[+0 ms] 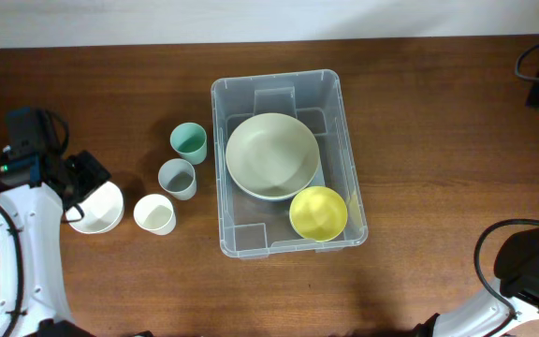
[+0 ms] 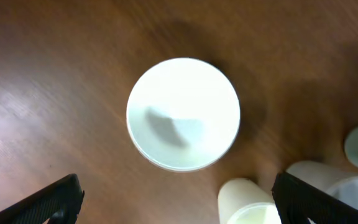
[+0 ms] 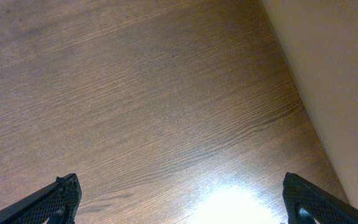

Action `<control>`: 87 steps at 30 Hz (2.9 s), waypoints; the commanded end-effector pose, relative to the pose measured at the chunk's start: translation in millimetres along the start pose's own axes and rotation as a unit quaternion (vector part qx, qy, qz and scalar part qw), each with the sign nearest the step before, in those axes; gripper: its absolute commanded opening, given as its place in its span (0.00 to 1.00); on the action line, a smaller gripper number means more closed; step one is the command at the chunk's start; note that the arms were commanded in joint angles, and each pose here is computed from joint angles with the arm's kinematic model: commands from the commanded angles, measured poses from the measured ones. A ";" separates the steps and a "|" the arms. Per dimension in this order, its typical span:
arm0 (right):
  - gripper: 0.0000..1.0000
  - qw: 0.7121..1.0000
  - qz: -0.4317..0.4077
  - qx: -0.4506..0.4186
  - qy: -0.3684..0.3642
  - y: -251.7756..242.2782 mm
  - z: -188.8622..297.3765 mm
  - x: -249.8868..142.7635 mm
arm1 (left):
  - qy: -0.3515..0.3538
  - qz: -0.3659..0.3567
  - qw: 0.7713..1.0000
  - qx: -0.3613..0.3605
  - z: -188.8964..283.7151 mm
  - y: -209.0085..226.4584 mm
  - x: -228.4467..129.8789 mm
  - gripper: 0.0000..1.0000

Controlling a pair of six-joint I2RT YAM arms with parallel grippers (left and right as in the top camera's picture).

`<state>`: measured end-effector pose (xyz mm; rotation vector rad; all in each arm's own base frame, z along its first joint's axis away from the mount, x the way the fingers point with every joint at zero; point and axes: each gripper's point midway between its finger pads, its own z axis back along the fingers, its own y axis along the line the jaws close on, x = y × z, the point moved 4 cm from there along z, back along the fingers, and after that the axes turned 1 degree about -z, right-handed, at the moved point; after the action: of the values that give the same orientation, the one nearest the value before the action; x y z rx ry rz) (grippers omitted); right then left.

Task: Pack container
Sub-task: 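Reach the left gripper to the small white bowl and grasp its rim, then lift the white bowl and lower it into the bin's front right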

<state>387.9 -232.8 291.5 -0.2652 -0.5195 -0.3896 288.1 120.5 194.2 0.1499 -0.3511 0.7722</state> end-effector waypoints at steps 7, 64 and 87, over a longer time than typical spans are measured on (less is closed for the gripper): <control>0.99 1.000 -0.006 -0.002 -0.006 -1.8 3.1 3.1 | 0.057 0.096 0.994 -0.003 -55.4 24.5 -39.4 0.99; 0.99 1.000 -0.006 -0.002 -0.006 -1.8 3.1 3.1 | -0.113 -0.382 0.863 -0.310 128.7 -209.8 -13.8 0.01; 0.99 1.000 -0.006 -0.002 -0.006 -1.8 3.1 3.1 | 0.031 -0.632 0.696 -0.339 114.1 -311.3 -246.2 0.01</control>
<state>387.8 -232.8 291.5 -0.2655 -0.5190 -0.3893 318.5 -291.4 211.0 -0.3248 -0.3773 -0.7692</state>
